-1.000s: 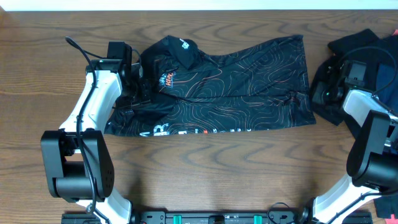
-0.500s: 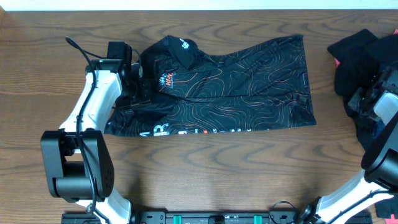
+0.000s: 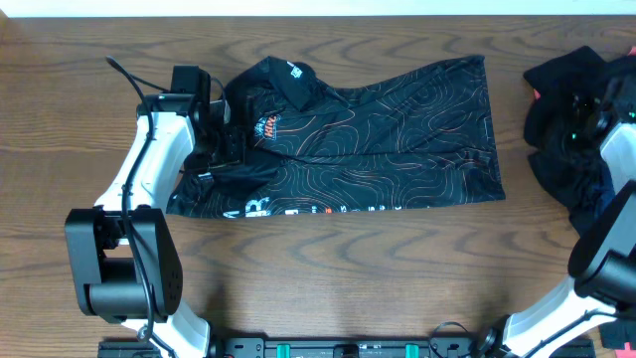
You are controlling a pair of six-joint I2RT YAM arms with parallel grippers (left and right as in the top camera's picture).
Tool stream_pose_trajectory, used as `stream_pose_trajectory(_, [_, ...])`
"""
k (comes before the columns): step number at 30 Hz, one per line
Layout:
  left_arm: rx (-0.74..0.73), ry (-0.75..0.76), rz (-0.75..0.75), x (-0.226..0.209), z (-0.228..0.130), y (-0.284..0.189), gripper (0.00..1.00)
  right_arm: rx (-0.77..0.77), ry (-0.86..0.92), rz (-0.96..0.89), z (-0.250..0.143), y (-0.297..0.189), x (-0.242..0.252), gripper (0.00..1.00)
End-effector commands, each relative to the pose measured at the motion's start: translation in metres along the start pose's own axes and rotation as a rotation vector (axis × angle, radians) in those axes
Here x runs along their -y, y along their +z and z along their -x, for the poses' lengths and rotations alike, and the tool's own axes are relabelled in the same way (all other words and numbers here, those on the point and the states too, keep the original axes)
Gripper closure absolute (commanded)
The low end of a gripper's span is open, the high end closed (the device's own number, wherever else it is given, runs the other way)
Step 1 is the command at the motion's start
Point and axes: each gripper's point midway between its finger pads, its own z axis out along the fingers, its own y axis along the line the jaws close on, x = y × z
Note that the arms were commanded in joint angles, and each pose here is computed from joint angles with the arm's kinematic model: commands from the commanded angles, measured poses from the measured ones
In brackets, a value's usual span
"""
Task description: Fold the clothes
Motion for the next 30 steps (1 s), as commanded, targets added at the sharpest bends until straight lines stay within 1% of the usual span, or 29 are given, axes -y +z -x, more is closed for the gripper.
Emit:
stream_pose_trajectory(1, [0.110, 0.084, -0.008, 0.008, 0.030, -0.027, 0.29, 0.097, -0.123, 0.147, 0.020, -0.043, -0.049, 0.44])
stream_pose_trajectory(3, [0.166, 0.100, 0.007, 0.008, 0.046, -0.035, 0.25, 0.095, -0.169, 0.170, 0.016, -0.050, -0.065, 0.39])
stream_pose_trajectory(6, [0.273, 0.111, 0.034, 0.006, 0.073, -0.046, 0.22, 0.066, -0.222, 0.191, 0.006, -0.050, -0.088, 0.32])
stream_pose_trajectory(12, [0.457, 0.134, 0.016, 0.012, 0.123, -0.047, 0.22, 0.023, -0.300, 0.223, -0.011, -0.046, -0.124, 0.31])
stream_pose_trajectory(16, [0.529, 0.160, -0.003, 0.021, 0.150, -0.029, 0.22, 0.014, -0.336, 0.239, -0.018, -0.046, -0.140, 0.31])
stream_pose_trajectory(19, [0.520, 0.191, -0.060, 0.037, 0.156, -0.003, 0.22, 0.007, -0.350, 0.245, -0.021, -0.046, -0.147, 0.30])
stream_pose_trajectory(22, [0.448, 0.199, -0.075, 0.050, 0.154, 0.030, 0.22, 0.004, -0.359, 0.249, -0.023, -0.046, -0.150, 0.30])
stream_pose_trajectory(24, [0.407, 0.215, -0.079, 0.061, 0.155, 0.043, 0.22, 0.003, -0.361, 0.250, -0.024, -0.046, -0.152, 0.30])
stream_pose_trajectory(27, [0.396, 0.230, -0.093, 0.081, 0.163, 0.051, 0.22, -0.002, -0.361, 0.250, -0.025, -0.046, -0.152, 0.30])
stream_pose_trajectory(30, [0.414, 0.208, -0.114, 0.098, 0.174, 0.051, 0.23, -0.008, -0.358, 0.249, -0.026, -0.045, -0.152, 0.30])
